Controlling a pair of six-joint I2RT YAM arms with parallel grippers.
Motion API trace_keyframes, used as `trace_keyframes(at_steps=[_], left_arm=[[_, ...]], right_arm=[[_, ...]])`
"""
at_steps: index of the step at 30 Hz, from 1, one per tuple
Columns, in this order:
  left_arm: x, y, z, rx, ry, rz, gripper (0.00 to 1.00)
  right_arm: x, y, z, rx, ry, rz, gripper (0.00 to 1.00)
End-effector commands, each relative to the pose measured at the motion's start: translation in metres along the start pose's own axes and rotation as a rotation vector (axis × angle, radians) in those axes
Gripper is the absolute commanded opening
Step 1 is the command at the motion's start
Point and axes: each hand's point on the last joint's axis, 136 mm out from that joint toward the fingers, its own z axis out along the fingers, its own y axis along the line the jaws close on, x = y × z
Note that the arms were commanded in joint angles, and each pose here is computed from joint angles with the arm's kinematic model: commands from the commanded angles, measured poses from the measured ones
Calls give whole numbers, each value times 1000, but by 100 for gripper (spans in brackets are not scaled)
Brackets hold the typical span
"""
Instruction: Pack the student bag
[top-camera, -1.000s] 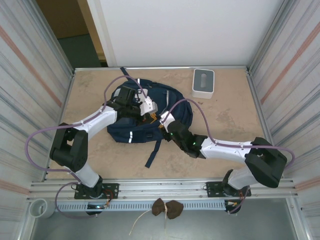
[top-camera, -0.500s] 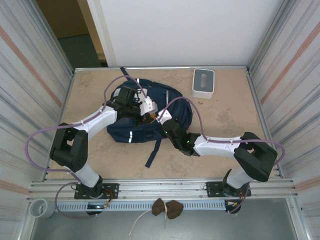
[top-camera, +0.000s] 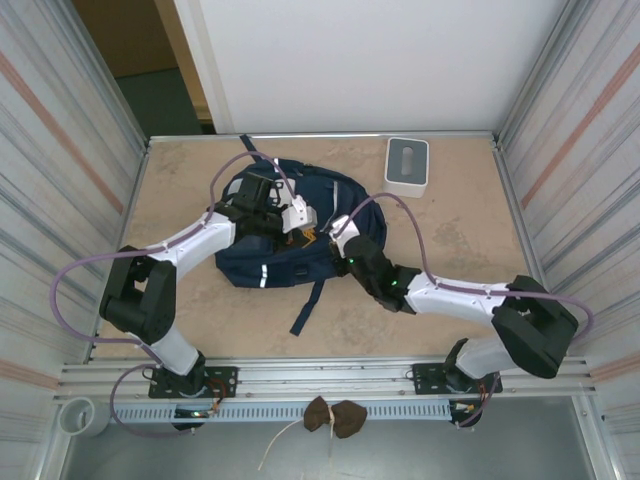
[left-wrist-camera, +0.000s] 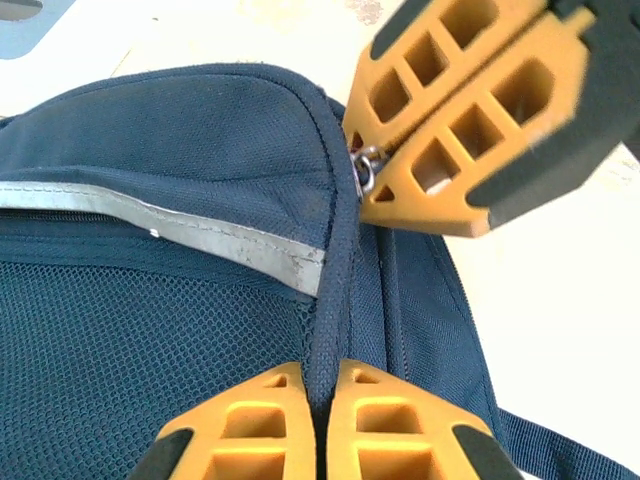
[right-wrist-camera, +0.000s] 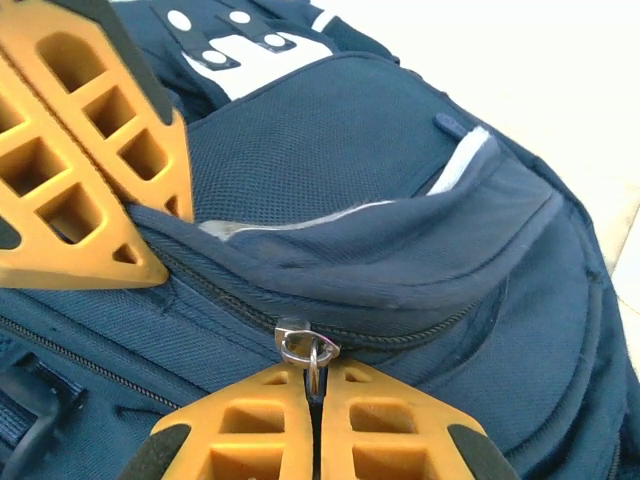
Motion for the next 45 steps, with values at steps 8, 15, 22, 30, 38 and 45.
trace_keyframes(at_steps=[8, 15, 22, 30, 38, 45], left_arm=[[4, -5, -22, -29, 21, 65, 0], [11, 0, -24, -55, 44, 71, 0], [23, 6, -22, -80, 99, 67, 0], [33, 12, -26, -109, 127, 56, 0], [48, 20, -32, -164, 194, 48, 0], [20, 5, -26, -161, 141, 92, 37]], right_arm=[[22, -54, -11, -88, 121, 257, 0], [26, -23, -15, -393, 214, 316, 0], [27, -21, -15, -454, 246, 374, 0], [32, -59, -14, -302, 273, 482, 0], [30, -54, -14, -322, 310, 578, 0], [5, -15, -15, -460, 248, 608, 0]])
